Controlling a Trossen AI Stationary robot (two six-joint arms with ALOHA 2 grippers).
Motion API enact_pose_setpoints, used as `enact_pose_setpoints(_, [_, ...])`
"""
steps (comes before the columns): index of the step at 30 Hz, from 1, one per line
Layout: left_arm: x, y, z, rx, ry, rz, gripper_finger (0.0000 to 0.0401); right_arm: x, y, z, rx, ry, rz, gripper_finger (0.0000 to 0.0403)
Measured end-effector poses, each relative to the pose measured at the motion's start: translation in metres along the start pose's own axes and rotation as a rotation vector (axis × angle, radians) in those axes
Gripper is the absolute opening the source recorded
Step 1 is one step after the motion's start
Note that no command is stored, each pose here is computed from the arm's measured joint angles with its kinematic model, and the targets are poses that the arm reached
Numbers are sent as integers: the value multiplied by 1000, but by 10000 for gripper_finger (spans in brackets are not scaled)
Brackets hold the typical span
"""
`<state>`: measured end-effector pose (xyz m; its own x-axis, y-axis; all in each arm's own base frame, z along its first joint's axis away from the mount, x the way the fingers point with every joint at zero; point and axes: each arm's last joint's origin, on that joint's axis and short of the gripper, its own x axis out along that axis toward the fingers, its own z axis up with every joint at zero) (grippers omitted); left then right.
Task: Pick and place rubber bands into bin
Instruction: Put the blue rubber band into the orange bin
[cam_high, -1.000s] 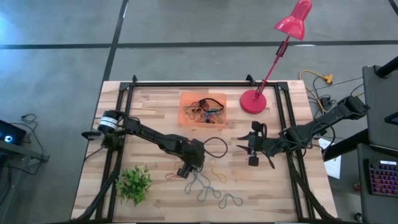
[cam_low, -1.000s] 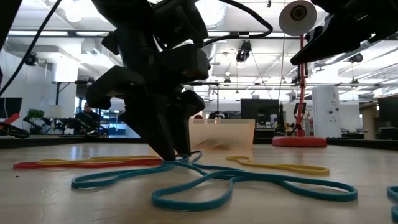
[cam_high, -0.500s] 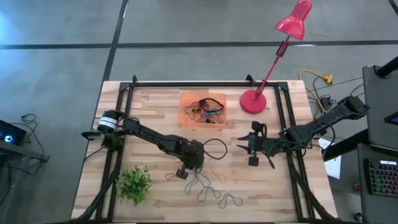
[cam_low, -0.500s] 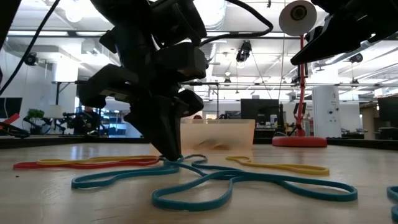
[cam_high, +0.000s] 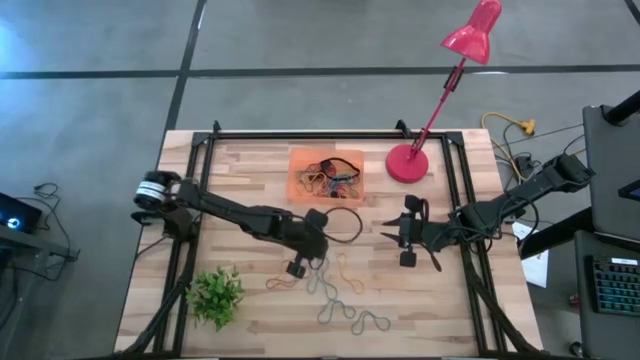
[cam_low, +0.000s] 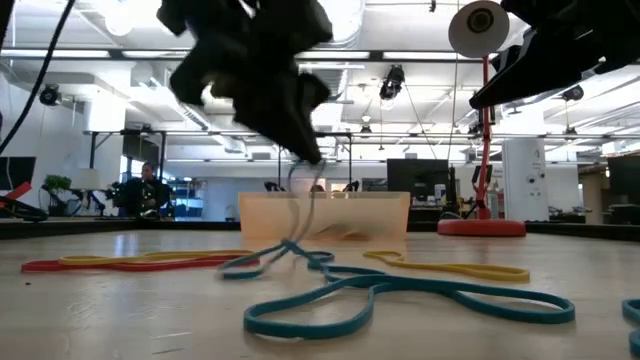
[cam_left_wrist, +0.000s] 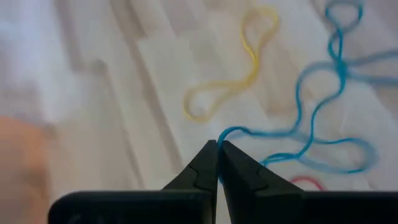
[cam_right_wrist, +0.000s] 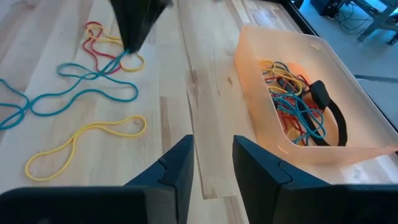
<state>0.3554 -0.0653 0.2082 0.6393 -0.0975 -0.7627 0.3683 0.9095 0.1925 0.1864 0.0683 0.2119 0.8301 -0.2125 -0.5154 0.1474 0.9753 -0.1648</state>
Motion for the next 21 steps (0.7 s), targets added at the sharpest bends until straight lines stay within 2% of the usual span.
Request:
enact_pose_setpoints(9, [-48, 10, 22, 52, -172, 172, 0, 0, 0, -1, -5, 3, -1, 92])
enact_pose_setpoints(15, [-65, 14, 35, 87, -309, 231, 0, 1, 0, -3, -9, 9, -3, 89])
enact_pose_setpoints(17, [-66, 16, 36, 107, -314, 267, 0, 1, 0, -4, -10, 10, -3, 91])
enact_pose_setpoints(21, [-67, 28, 32, 147, -234, 434, 0, 1, 0, -4, -10, 10, -4, 89])
